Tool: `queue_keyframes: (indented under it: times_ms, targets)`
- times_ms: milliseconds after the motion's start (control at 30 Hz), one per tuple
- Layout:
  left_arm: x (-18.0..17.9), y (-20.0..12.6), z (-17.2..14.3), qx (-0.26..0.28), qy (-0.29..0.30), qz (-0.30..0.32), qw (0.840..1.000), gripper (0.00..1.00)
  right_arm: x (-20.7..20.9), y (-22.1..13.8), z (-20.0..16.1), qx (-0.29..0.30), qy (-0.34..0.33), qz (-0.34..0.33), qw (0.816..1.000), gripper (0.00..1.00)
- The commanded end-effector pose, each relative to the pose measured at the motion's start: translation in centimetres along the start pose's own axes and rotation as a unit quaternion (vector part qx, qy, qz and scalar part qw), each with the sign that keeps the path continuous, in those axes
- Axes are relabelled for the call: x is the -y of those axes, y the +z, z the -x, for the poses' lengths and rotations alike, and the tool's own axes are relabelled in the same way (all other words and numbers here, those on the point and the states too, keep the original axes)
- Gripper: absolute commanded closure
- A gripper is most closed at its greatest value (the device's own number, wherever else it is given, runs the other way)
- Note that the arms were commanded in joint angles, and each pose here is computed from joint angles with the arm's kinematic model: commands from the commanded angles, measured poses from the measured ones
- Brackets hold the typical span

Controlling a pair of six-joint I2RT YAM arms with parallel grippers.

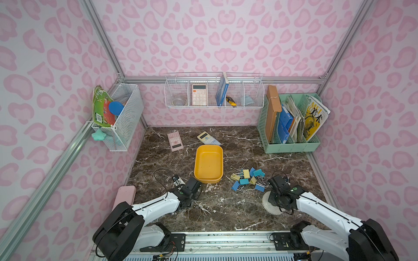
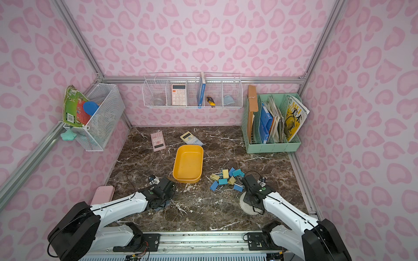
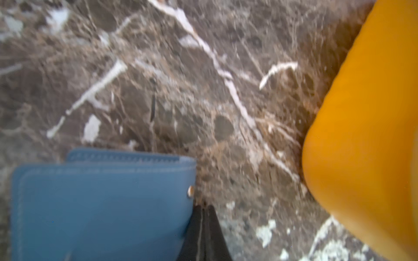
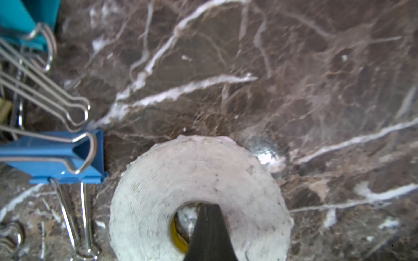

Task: Put the binder clips in the storage box
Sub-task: Move the distractor to the center of the board.

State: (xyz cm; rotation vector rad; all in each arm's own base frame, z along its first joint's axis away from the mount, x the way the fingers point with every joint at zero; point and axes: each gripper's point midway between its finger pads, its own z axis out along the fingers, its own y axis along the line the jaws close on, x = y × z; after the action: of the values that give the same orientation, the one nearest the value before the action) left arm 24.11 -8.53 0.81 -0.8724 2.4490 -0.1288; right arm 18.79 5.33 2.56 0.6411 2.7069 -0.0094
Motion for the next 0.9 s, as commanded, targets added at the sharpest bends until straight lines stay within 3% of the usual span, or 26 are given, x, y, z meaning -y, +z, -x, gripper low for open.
queue_keyframes:
  times_ms: [0, 200, 267, 367, 433, 500, 567, 667, 733, 867]
  targets:
    - [-5.4, 0.6, -4.0, -0.113, 0.037, 0.082, 0.990, 1.00, 1.3, -0.3, 1.3, 0.023, 0.040, -0.009, 0.999, 0.97]
    - [-6.1, 2.1, -1.5, -0.105, 0.003, 0.094, 0.990, 1.00, 2.9, -0.3, 4.6, 0.060, 0.124, 0.030, 0.990, 0.99]
    - [-5.7, 1.9, -0.6, -0.102, 0.000, 0.092, 0.991, 1.00, 2.0, -1.1, 6.0, 0.074, 0.118, 0.054, 0.989, 0.99]
    - [-2.5, 0.0, 1.2, -0.075, 0.023, 0.037, 0.996, 1.00, -0.1, -3.8, 8.2, 0.121, 0.088, 0.078, 0.986, 0.95]
    - [-0.6, -2.3, 2.8, -0.043, 0.039, 0.006, 0.998, 0.90, -2.0, -5.7, 9.2, 0.152, 0.056, 0.108, 0.981, 0.85]
    - [1.1, -4.7, 4.2, -0.019, 0.053, -0.027, 0.998, 0.72, -3.9, -7.1, 9.8, 0.153, 0.030, 0.140, 0.978, 0.67]
    - [2.5, -6.5, 5.1, -0.007, 0.065, -0.061, 0.996, 0.58, -5.6, -7.8, 9.7, 0.145, 0.003, 0.162, 0.976, 0.57]
    - [3.1, -8.2, 5.9, -0.002, 0.078, -0.064, 0.995, 0.52, -7.8, -8.4, 9.0, 0.136, -0.034, 0.179, 0.974, 0.51]
    - [3.8, -8.8, 5.2, -0.019, 0.088, -0.080, 0.993, 0.52, -8.6, -8.5, 8.5, 0.131, -0.044, 0.192, 0.972, 0.51]
    - [4.7, -8.5, -0.3, -0.099, 0.076, -0.128, 0.984, 0.62, -9.4, -8.6, 8.4, 0.129, -0.062, 0.206, 0.968, 0.53]
